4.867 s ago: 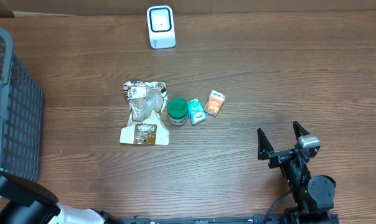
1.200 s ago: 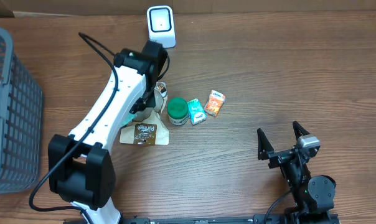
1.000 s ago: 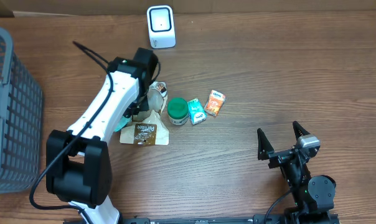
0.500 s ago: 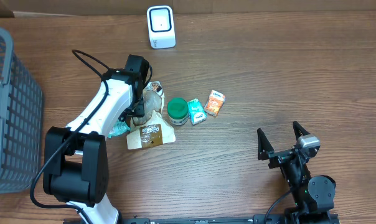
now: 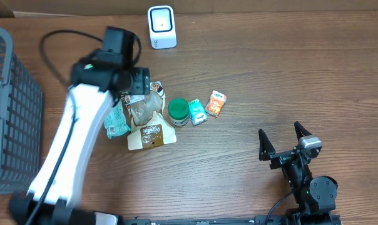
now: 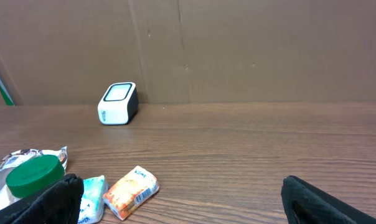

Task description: Scan the item barcode

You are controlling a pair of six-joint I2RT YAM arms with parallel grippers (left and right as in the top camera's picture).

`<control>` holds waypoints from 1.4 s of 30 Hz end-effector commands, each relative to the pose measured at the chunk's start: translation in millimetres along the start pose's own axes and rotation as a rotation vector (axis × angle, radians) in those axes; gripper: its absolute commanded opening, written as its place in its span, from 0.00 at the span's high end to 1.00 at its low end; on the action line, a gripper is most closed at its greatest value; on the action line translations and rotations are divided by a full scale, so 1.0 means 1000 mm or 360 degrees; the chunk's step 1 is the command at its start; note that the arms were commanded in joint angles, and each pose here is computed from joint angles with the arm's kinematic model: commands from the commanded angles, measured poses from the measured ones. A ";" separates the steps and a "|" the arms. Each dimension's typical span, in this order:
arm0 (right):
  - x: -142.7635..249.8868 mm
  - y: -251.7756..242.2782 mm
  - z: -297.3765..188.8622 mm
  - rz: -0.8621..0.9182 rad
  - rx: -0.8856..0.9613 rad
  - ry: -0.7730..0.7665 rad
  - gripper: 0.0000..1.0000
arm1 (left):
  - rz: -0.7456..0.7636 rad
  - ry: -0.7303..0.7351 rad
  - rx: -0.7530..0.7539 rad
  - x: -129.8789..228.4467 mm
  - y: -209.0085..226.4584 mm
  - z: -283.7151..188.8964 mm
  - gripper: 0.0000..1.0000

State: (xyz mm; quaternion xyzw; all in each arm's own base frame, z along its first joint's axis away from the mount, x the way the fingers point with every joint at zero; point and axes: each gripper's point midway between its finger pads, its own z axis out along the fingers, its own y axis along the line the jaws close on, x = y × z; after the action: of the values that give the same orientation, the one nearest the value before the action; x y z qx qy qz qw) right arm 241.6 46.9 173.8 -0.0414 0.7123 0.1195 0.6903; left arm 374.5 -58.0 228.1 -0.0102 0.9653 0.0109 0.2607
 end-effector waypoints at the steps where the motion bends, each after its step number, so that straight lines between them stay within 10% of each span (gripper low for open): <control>1: 0.002 -0.001 0.000 0.0006 0.0003 -0.0007 0.00 | 0.0183 -0.0170 0.0104 -0.012 0.006 -0.042 0.12; 20: 0.002 -0.001 0.000 0.0006 0.0003 -0.0007 0.00 | -0.0132 -0.0320 0.0117 -0.010 0.133 -0.074 0.02; 42: 0.002 -0.001 0.000 0.0005 0.0002 -0.0007 0.00 | -0.0158 -0.0321 0.0086 -0.010 0.141 -0.074 0.00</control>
State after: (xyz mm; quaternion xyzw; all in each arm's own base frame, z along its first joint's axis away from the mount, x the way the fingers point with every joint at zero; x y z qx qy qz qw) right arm 241.6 47.0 173.8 -0.0414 0.7123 0.1197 0.6903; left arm 340.6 83.1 295.2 -0.0631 0.9341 -0.0268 0.3503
